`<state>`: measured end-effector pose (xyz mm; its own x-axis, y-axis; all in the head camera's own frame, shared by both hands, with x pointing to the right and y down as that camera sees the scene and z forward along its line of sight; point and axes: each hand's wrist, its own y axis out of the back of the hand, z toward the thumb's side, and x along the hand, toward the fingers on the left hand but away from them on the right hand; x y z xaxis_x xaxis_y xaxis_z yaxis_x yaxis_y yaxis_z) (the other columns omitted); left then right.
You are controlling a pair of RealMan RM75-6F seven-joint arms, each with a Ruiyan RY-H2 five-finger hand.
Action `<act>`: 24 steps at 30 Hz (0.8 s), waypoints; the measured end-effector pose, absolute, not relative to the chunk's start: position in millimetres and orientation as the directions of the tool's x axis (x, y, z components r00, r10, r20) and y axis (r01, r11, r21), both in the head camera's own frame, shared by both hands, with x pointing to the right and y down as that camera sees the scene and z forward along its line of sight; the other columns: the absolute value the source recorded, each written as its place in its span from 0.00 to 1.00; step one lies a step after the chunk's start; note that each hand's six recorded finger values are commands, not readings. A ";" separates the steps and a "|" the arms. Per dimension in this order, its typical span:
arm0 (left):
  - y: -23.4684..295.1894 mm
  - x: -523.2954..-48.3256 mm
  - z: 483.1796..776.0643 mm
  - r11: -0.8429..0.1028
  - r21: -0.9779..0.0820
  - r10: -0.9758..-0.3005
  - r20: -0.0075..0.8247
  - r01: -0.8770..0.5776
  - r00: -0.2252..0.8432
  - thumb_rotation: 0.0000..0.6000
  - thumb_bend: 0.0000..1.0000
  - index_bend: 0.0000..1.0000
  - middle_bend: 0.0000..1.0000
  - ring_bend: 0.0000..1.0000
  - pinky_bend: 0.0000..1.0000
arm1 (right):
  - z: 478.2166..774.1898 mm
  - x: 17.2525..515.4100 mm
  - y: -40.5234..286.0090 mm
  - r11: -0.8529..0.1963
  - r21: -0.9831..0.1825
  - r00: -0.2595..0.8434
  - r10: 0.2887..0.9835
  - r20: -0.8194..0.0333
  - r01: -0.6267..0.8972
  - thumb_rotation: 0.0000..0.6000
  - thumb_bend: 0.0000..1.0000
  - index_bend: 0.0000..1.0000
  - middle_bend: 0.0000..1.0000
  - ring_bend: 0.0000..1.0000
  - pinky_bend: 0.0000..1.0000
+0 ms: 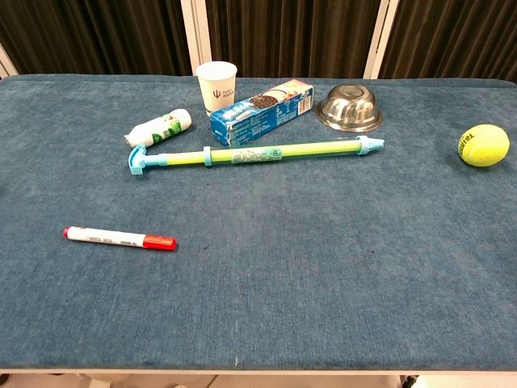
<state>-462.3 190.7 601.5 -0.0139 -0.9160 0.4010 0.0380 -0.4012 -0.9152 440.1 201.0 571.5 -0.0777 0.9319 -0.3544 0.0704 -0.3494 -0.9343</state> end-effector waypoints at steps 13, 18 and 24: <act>191.8 -461.5 603.4 -0.413 -0.910 -0.911 0.413 0.040 -0.013 1.00 0.30 0.06 0.00 0.00 0.13 | 572.0 440.1 201.3 -0.355 -0.932 -0.080 0.930 -0.360 0.072 1.00 0.33 0.08 0.08 0.06 0.02; 194.1 -456.8 607.0 -0.428 -0.903 -0.904 0.428 0.024 -0.010 1.00 0.30 0.06 0.00 0.00 0.13 | 571.6 439.1 201.6 -0.352 -0.933 -0.079 0.930 -0.358 0.073 1.00 0.33 0.08 0.08 0.06 0.02; 203.1 -422.6 620.6 -0.493 -0.868 -0.870 0.489 -0.056 0.064 1.00 0.29 0.06 0.00 0.00 0.13 | 572.7 437.6 201.8 -0.356 -0.932 -0.074 0.930 -0.360 0.067 1.00 0.33 0.08 0.08 0.06 0.02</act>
<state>-422.6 203.1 620.6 0.0638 -0.8697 0.4894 -0.0564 -0.4927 -0.8684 437.6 201.8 572.7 -0.0743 0.9299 -0.3601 0.0665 -0.3557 -0.9322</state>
